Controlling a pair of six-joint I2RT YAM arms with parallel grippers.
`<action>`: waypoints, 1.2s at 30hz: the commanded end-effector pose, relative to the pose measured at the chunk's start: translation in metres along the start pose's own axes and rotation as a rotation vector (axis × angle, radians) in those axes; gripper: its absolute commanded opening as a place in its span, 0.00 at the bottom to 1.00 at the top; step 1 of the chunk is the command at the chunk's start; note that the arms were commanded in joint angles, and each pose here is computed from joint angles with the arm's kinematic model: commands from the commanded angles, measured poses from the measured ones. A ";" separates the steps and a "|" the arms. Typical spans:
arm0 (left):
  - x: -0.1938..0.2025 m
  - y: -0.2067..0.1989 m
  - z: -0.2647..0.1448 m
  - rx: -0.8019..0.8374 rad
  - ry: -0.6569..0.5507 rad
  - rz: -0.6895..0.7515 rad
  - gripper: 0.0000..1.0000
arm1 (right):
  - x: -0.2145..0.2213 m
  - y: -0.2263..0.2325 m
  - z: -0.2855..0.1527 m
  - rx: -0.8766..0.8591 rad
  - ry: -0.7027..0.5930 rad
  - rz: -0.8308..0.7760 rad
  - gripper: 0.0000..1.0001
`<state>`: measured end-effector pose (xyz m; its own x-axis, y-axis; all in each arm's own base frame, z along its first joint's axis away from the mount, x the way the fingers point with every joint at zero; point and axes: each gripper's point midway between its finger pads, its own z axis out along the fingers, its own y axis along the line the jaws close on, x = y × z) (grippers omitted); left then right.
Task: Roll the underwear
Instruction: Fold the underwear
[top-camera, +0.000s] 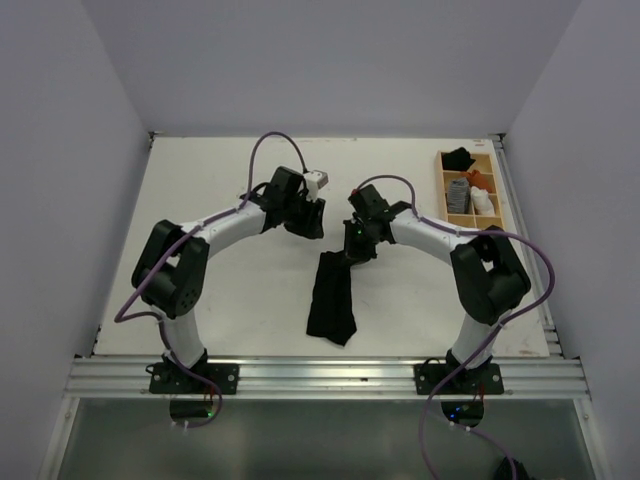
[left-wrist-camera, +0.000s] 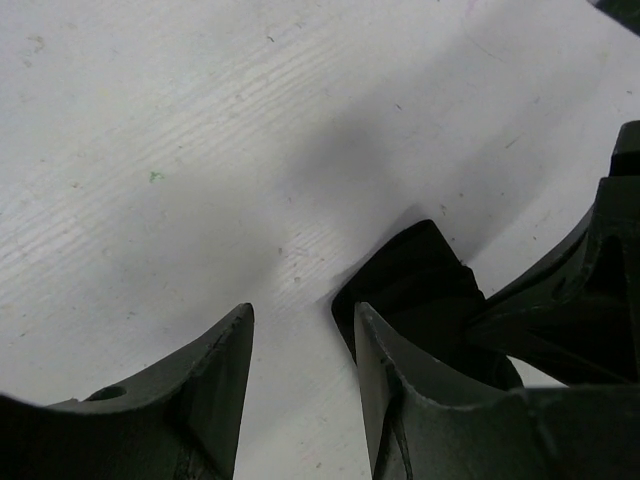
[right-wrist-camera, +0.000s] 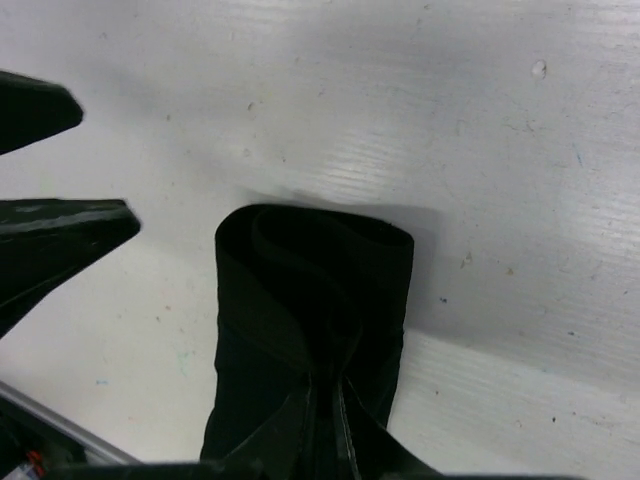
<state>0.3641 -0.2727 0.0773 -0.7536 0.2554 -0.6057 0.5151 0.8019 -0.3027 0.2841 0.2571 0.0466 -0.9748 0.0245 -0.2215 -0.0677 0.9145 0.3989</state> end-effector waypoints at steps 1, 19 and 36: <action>-0.015 -0.013 0.006 0.105 -0.048 0.010 0.48 | -0.017 0.015 -0.017 -0.034 -0.055 -0.085 0.05; -0.016 -0.044 0.068 0.419 0.059 -0.042 0.39 | -0.009 0.012 -0.011 -0.063 -0.025 -0.210 0.00; 0.037 -0.061 0.070 0.517 0.189 -0.011 0.19 | -0.026 0.001 -0.010 0.024 -0.043 -0.254 0.00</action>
<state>0.3409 -0.3487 0.0257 -0.8130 0.3487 -0.4663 0.5822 0.4922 -0.6471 0.2933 0.2545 0.0548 -0.9357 -0.1693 -0.3094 -0.2753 0.8989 0.3408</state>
